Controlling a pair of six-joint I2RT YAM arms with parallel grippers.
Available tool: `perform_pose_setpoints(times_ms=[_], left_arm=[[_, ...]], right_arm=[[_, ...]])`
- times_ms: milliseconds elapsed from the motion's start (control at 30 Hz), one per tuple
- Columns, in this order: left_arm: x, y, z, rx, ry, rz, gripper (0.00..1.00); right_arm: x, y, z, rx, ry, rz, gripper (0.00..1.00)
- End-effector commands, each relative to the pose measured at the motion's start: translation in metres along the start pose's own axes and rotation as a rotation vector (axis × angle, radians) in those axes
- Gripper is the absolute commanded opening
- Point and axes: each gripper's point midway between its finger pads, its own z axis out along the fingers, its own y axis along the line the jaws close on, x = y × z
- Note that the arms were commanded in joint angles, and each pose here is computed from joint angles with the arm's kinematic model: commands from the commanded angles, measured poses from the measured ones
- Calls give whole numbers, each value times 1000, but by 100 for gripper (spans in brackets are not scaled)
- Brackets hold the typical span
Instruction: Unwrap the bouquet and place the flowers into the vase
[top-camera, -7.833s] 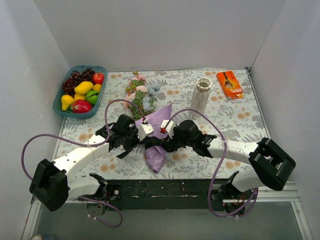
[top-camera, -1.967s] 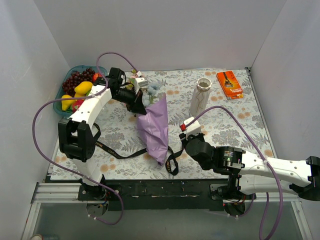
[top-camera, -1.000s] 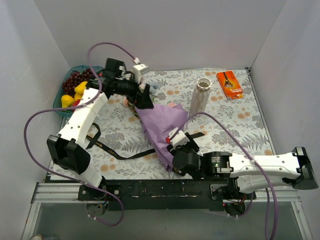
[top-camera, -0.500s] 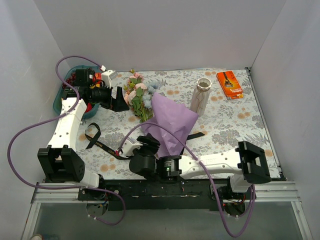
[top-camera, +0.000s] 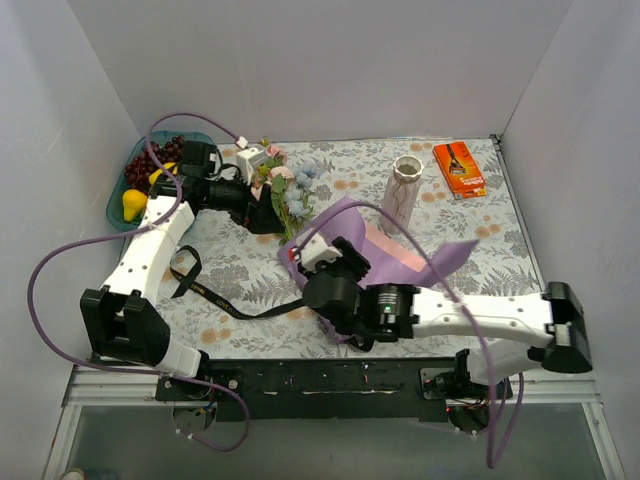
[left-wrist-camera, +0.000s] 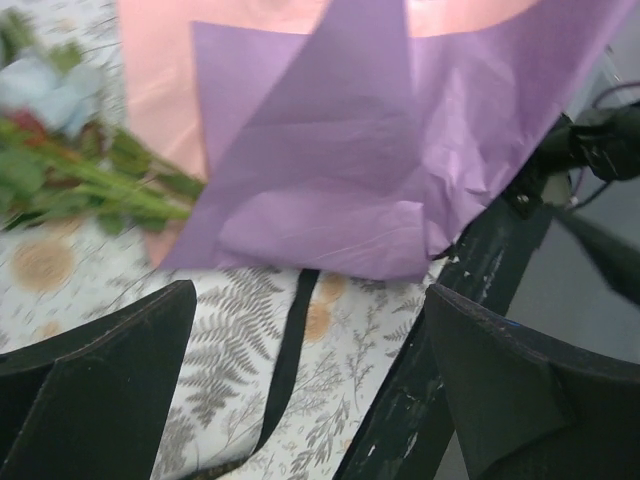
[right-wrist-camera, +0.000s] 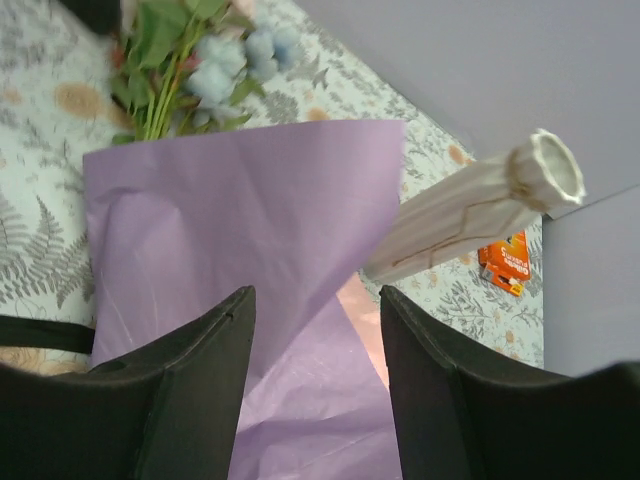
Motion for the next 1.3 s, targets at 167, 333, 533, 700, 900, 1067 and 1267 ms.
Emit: perform_pose_setpoints(times_ms=[167,333,533,700,900,1067,1267], left_arm=[[-41,-39,43,219,-4,130,98],[-84,-54,61,276,-44,200,98],[-77,-62,90,431,-1,239,98],[-64,-41,129,424,63,237,98],[-58,-29,164,408,98,227,98],[-61,-41,171,461,87,234,98],[-48,-71,171,630,128,194,79]], right_arm=[[-38,-126,-81,19,-146,518,63],[-24,-148,-89,33,-164,568,64],[-23,-159,-97,-30,-206,659,65],[-23,-156,-100,-76,-230,675,66],[-26,-140,-97,-121,-235,644,66],[-26,-134,-98,-152,-245,660,66],[-19,-138,-98,-137,-234,666,66]])
